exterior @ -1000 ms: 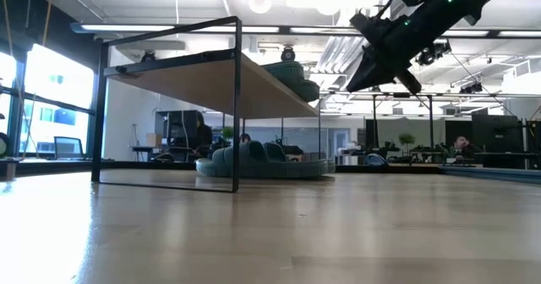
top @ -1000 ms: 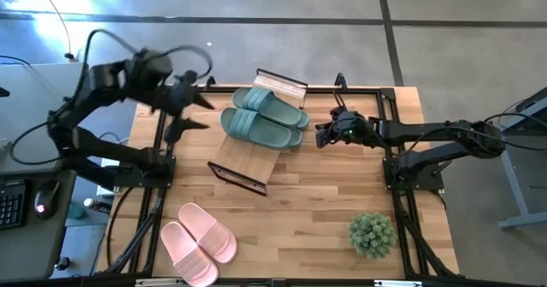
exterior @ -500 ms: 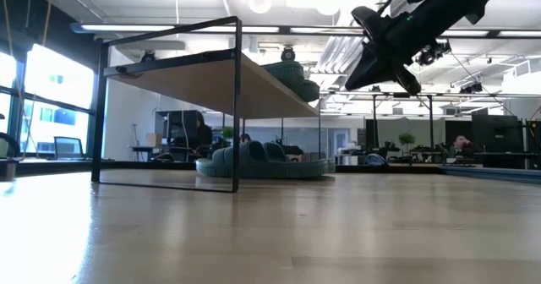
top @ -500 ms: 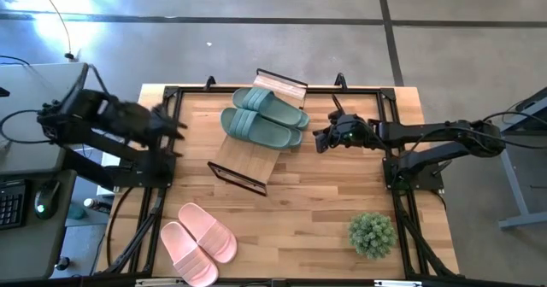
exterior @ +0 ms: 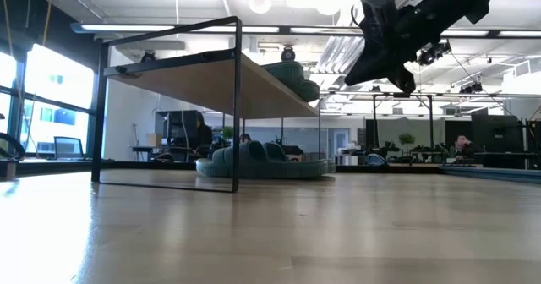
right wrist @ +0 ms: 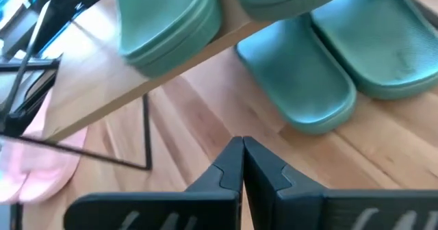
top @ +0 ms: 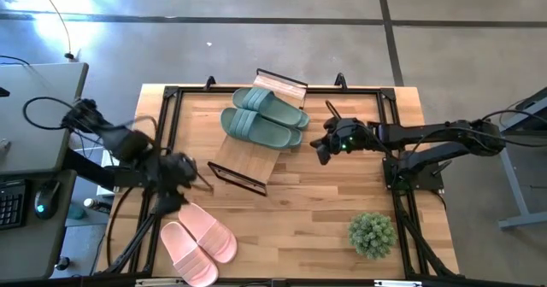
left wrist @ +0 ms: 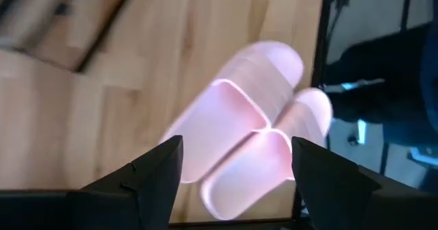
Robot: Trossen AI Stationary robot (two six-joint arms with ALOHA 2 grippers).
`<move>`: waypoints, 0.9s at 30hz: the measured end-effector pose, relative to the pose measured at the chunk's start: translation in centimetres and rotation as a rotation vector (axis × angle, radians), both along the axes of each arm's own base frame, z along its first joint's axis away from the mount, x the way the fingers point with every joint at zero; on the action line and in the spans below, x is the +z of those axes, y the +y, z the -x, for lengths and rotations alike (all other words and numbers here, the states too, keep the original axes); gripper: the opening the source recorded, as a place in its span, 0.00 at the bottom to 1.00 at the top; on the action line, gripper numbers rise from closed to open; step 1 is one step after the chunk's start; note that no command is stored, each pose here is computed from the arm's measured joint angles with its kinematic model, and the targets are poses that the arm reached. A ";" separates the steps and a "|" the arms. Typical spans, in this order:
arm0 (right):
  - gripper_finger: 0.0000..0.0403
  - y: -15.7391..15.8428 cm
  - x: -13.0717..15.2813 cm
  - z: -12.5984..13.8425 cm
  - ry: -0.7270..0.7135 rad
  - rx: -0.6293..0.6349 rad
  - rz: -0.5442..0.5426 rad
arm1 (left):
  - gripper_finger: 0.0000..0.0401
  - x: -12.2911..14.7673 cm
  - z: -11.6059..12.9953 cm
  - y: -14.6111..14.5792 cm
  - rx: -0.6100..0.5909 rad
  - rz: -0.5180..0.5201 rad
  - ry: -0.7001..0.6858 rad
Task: Pick and place slides into the shelf
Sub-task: Put the pink slide under the shelf
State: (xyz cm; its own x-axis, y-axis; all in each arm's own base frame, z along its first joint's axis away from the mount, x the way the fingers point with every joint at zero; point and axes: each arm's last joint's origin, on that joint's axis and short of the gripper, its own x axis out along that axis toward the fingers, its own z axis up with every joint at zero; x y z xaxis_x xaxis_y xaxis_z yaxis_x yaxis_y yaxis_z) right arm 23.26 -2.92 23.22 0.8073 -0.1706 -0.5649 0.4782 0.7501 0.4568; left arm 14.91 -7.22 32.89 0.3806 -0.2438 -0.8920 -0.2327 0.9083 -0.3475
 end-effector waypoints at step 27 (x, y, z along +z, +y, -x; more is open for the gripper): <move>0.00 0.6 -0.7 0.5 0.085 0.173 -0.059 | 0.63 -13.3 -3.4 -8.1 0.270 0.244 0.092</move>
State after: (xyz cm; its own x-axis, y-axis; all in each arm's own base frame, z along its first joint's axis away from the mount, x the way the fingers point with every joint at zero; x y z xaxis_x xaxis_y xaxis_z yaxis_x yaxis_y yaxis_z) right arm 22.79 -2.36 22.51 0.7709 0.0019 -0.6369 0.3832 0.7973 0.4663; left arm 18.29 -15.34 19.56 0.3810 -0.3554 -0.8536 -0.4934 0.7026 -0.5128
